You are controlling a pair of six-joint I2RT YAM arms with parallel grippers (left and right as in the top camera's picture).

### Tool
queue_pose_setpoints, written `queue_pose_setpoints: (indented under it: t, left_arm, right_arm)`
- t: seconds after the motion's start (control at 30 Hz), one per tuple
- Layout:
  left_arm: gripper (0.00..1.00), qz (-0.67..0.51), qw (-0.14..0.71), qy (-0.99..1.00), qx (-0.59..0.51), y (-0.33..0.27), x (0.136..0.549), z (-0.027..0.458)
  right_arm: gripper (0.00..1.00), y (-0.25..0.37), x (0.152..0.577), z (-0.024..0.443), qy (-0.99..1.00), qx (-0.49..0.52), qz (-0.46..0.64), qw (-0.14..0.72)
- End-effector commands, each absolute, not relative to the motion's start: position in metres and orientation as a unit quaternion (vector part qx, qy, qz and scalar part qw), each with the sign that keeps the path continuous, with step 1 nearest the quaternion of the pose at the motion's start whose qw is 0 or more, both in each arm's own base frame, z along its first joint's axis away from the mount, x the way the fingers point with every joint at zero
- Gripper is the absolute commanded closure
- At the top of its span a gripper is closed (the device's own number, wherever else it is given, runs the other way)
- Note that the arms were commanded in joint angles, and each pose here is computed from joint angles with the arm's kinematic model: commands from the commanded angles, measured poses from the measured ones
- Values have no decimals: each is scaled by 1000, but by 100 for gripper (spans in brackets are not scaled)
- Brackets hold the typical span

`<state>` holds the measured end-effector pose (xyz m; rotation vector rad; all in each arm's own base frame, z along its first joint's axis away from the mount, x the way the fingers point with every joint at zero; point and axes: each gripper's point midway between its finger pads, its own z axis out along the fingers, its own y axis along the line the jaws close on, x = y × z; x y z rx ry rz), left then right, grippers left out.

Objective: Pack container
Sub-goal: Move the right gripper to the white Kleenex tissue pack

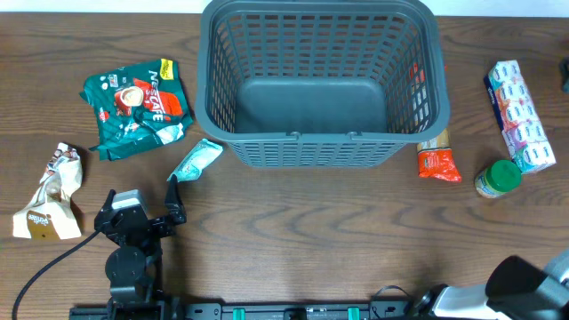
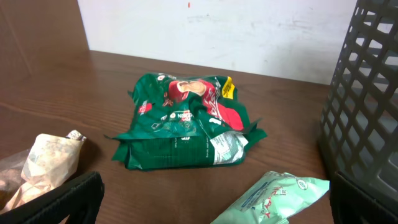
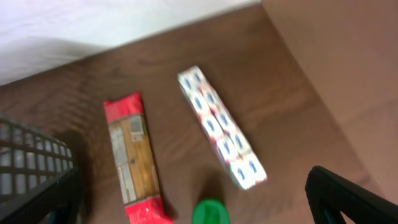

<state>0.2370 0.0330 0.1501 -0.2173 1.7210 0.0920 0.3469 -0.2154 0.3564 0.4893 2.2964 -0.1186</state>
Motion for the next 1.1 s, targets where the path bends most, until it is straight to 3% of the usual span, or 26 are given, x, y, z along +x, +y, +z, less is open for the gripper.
queue_pose_setpoints:
  t: [0.0, 0.23, 0.6, 0.87, 1.07]
  left_arm:
    - [1, 49, 628, 771, -101, 36, 236, 134]
    - [1, 49, 628, 771, -101, 36, 236, 134]
    - [1, 49, 628, 771, -101, 36, 236, 134]
    - [1, 49, 628, 770, -101, 36, 236, 134]
    - [1, 49, 628, 771, -101, 36, 236, 134]
  right_arm:
    - [1, -224, 335, 370, 888, 216, -34, 404]
    - [1, -223, 349, 369, 903, 104, -56, 413]
    - [1, -235, 384, 274, 954, 64, 15, 293]
    - [1, -238, 417, 259, 965, 33, -1, 259]
    - [1, -243, 427, 223, 975, 23, 8, 223]
